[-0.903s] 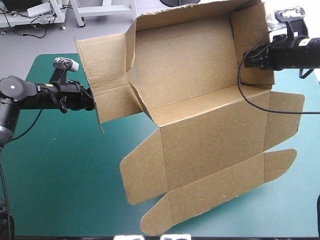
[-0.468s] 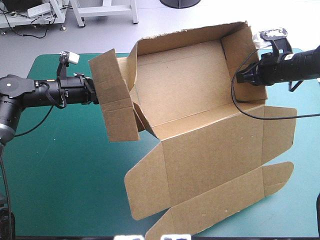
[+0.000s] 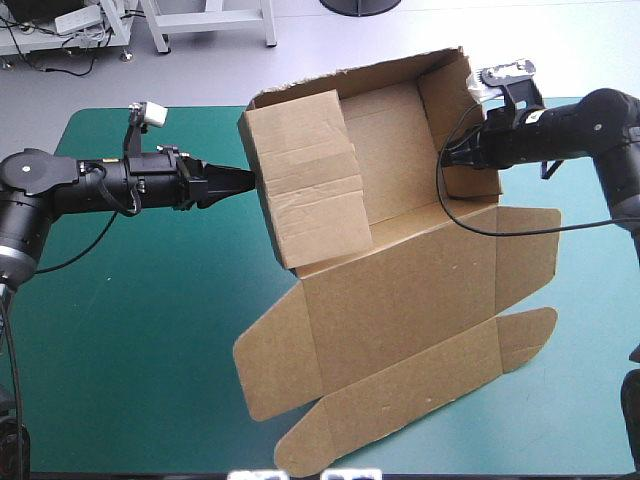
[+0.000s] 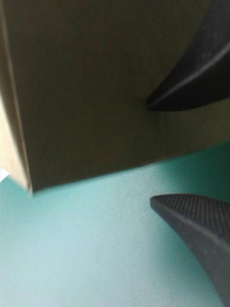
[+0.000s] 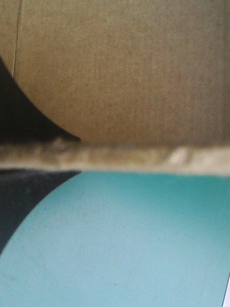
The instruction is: Fold the box
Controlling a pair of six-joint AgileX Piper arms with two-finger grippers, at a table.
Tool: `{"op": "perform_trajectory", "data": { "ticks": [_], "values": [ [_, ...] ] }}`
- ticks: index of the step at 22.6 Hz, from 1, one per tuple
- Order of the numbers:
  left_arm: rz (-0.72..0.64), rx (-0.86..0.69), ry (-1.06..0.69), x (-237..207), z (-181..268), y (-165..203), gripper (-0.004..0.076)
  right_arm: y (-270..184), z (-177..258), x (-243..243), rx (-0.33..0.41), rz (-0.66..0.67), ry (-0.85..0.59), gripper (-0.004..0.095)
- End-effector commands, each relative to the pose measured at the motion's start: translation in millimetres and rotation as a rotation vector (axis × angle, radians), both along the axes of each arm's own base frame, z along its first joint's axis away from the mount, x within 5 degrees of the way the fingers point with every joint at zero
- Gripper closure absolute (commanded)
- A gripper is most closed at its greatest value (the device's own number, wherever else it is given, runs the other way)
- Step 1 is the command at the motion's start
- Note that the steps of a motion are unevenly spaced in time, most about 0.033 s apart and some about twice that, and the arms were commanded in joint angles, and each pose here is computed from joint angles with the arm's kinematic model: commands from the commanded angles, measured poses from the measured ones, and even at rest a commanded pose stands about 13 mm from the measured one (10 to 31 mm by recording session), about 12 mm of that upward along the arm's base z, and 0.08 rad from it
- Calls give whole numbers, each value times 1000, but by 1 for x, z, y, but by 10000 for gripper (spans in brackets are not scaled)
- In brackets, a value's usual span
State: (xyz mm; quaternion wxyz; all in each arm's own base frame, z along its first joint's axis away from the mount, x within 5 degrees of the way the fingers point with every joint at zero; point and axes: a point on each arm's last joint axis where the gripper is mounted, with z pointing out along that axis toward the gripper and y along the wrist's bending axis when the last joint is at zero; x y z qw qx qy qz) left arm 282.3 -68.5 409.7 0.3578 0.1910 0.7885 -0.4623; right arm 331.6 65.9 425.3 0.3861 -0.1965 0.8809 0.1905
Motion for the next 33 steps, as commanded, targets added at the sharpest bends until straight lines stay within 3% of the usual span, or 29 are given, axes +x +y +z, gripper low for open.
{"op": "perform_trajectory", "data": {
  "ticks": [1, 10, 33],
  "values": [
    [-65, -82, -21, -16, 22, -7, 295, 12, 19, -4, 64, -19, -93, 931],
    [-63, -98, -16, -16, 23, -7, 267, 21, 10, 10, 105, -63, -85, 931],
    [-77, -164, -48, -17, 30, -9, 254, 35, -4, 24, 107, -75, -75, 931]
  ]
}}
